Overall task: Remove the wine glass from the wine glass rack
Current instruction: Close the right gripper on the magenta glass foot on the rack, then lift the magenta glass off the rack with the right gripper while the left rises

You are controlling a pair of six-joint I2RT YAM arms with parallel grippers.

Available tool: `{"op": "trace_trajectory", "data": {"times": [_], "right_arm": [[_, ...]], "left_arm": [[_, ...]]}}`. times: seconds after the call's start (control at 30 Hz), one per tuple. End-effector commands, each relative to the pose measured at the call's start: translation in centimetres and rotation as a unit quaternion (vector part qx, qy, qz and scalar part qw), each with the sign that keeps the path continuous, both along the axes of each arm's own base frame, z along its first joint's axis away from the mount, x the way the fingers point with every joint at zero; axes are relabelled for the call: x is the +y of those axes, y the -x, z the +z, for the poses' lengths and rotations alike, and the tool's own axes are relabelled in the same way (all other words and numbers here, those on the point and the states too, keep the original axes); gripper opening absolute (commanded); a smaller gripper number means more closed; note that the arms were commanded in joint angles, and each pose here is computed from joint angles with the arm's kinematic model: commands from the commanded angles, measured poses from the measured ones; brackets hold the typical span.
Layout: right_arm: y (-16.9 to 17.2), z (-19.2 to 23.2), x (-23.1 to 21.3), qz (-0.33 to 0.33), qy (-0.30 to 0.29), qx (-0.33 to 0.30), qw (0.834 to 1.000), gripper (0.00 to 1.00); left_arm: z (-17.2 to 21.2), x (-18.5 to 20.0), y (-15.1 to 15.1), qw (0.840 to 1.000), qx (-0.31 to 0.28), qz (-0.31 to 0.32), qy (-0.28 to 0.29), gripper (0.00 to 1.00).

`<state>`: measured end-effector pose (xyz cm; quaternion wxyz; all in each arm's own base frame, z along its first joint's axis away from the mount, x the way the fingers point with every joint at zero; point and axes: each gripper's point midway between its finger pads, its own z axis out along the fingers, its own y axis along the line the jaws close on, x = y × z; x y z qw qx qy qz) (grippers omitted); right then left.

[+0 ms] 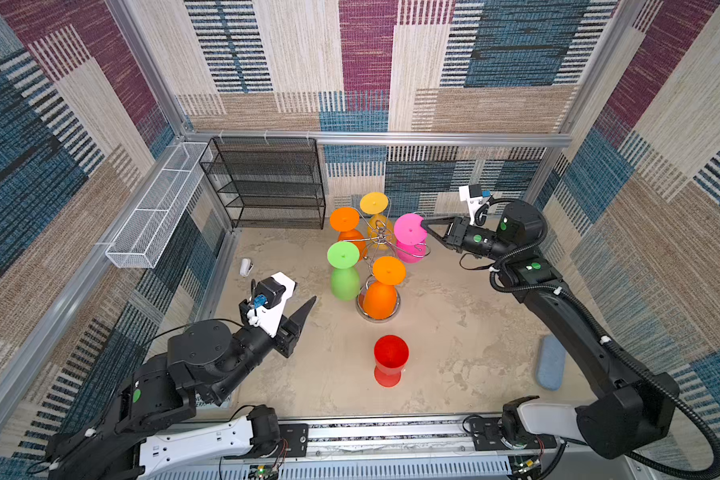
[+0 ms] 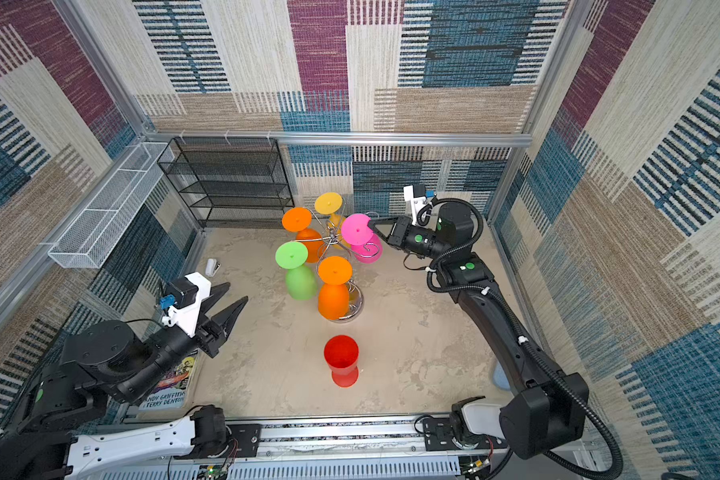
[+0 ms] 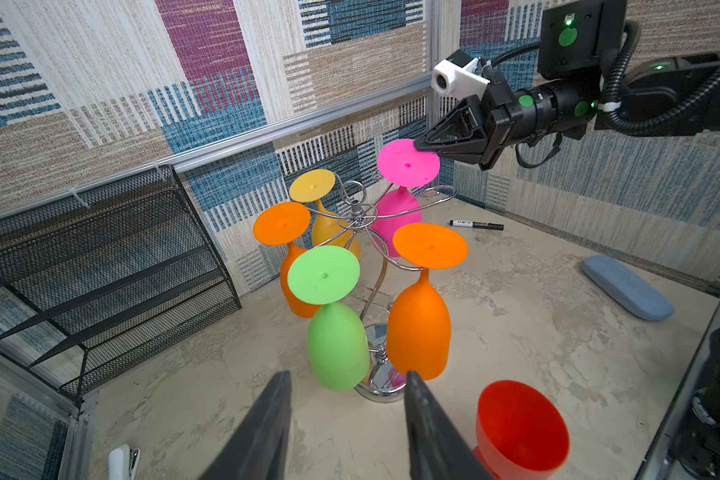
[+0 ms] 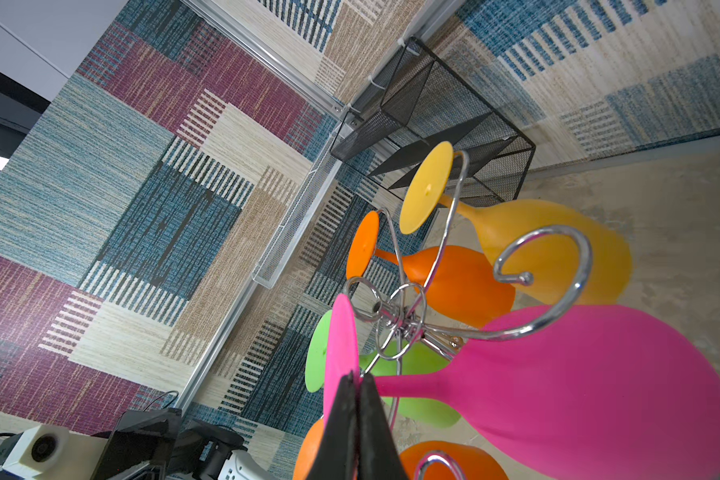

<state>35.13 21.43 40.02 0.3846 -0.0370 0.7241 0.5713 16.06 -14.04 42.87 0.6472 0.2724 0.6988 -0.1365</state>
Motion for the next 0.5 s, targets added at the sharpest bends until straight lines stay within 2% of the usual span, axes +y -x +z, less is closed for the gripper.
{"op": "trace_trajectory", "data": {"times": [0.0,0.3,0.47], "right_arm": [[-0.3,0.4,-1.1,-0.021,0.007,-0.012,1.0,0.0],[0.0,0.6,-5.1,-0.068,0.012,-0.018,0.997,0.0],[1.2,2.7,-8.3,-0.119,0.025,-0.046,0.991,0.0]], "left_arm": [[0.0,0.1,0.0,1.0,0.005,0.001,0.005,0.47],[0.3,0.0,0.3,1.0,0.003,-0.008,0.003,0.47],[0.4,-1.0,0.4,1.0,-0.004,-0.027,-0.003,0.47]]}}
